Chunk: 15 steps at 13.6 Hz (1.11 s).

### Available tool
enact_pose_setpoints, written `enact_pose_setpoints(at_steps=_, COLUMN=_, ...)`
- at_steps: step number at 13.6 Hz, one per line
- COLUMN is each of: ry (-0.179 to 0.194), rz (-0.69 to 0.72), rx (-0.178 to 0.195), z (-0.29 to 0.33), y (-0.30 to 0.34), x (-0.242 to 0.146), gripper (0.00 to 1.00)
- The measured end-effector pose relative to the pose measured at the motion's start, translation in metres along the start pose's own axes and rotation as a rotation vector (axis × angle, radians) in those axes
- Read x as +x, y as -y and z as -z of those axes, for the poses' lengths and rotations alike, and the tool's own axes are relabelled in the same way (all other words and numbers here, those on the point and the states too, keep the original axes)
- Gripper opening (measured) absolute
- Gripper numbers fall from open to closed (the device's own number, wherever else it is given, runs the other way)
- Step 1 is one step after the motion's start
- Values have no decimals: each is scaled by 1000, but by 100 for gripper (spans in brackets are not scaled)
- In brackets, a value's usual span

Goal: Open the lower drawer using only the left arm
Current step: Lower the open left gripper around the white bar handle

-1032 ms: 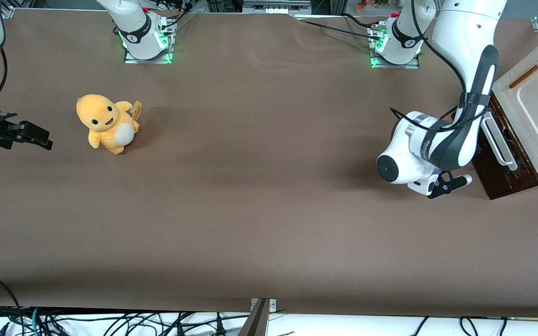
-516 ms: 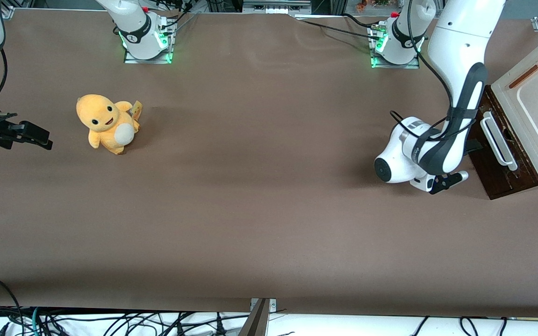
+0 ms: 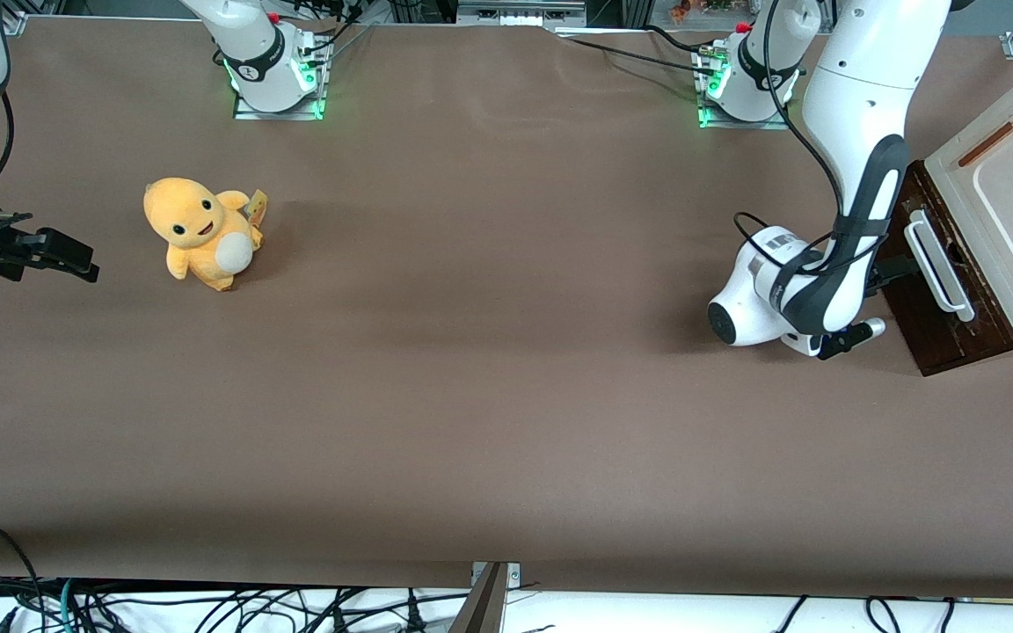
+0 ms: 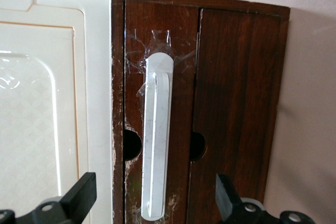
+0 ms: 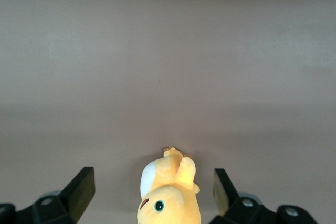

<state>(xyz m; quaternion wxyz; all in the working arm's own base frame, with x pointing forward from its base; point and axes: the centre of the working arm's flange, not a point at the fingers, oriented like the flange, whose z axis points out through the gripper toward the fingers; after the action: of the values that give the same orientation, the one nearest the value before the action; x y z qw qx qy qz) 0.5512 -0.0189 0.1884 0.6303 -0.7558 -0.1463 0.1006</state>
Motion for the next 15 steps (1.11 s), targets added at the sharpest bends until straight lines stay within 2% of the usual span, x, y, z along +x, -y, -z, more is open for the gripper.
enact_pose_setpoints(at_steps=2, ry=10, rz=2, rx=6, z=-9, y=1, x=3, gripper=100)
enact_pose_setpoints(at_steps=15, ry=19, rz=58, rx=47, z=-40, y=-2, x=13, gripper=100)
